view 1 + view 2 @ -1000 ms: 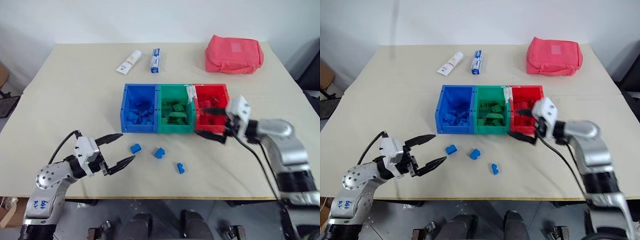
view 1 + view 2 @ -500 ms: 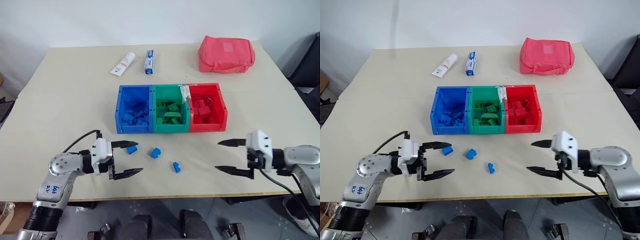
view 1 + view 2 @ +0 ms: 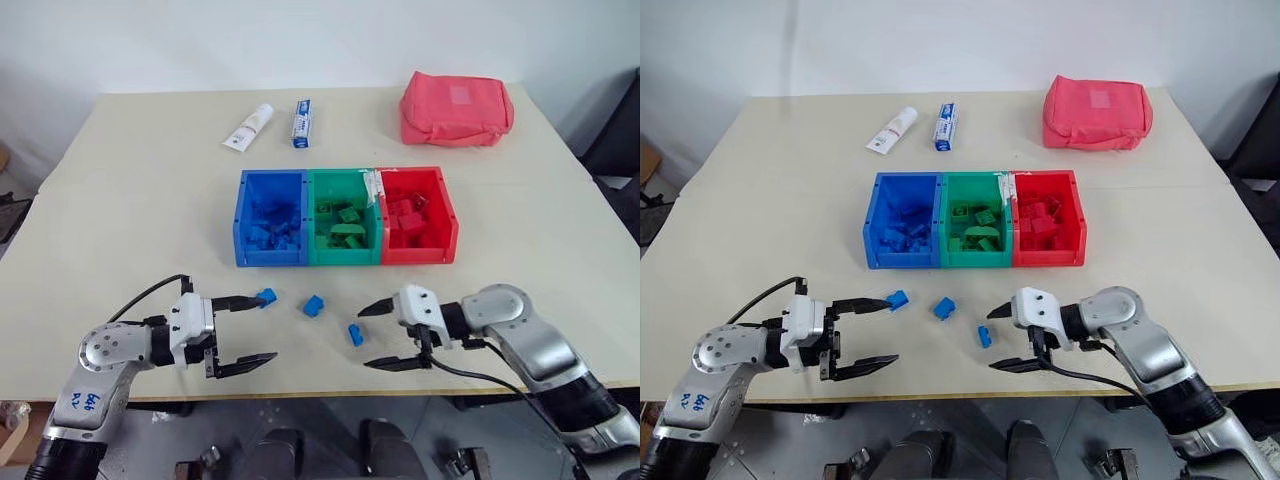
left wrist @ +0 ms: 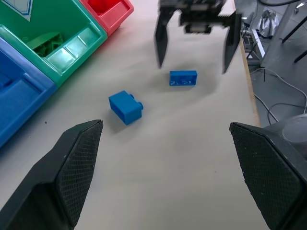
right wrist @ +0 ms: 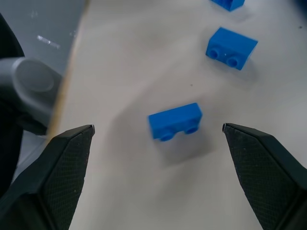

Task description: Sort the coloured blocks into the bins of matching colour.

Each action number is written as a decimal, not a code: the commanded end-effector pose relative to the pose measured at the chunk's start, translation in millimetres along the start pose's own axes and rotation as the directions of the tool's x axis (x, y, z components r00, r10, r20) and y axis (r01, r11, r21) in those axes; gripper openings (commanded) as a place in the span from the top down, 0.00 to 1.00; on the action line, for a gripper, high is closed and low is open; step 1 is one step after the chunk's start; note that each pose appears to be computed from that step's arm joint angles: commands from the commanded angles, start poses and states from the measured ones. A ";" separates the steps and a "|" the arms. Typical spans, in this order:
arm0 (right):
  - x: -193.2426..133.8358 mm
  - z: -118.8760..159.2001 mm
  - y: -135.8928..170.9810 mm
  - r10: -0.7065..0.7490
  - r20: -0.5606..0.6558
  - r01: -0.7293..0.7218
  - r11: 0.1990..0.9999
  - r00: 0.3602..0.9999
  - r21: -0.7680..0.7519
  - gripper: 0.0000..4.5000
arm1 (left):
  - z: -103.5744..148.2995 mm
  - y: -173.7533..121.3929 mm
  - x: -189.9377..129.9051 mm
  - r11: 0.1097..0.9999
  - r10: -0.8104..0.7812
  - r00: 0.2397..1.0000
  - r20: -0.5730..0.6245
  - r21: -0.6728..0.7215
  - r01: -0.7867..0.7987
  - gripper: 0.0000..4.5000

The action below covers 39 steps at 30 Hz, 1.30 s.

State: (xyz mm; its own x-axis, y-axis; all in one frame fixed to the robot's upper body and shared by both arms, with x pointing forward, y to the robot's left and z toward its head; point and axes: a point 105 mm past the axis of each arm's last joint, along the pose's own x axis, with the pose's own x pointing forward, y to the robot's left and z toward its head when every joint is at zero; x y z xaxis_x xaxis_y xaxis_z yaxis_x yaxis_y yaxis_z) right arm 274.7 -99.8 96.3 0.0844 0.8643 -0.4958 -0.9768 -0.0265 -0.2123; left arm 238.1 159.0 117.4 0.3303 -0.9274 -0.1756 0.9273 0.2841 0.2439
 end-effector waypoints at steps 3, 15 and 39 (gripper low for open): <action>7.6 -6.9 -1.7 0.028 -0.018 -0.029 0.999 0.999 -0.046 0.04 | 11.4 -1.6 -0.4 0.999 0.025 0.999 0.026 0.037 -0.026 0.00; 2.7 9.0 -15.3 -0.033 0.055 0.037 0.996 0.998 -0.077 0.68 | 14.8 3.6 1.1 0.996 0.084 0.995 0.061 0.028 -0.086 0.00; 6.9 28.4 -8.7 -0.009 0.058 0.010 1.000 0.998 -0.007 0.02 | 9.5 -3.3 0.7 0.996 0.091 0.994 0.056 0.020 -0.092 0.00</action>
State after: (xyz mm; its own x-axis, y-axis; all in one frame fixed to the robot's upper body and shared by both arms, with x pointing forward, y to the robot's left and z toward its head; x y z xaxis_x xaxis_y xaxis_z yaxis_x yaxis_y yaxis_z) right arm 278.0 -86.7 112.5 0.0520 0.8848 -0.4631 -0.9866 -0.0263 -0.1610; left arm 233.7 155.5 121.4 0.4113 -0.9059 -0.1011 0.8918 0.3770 0.2503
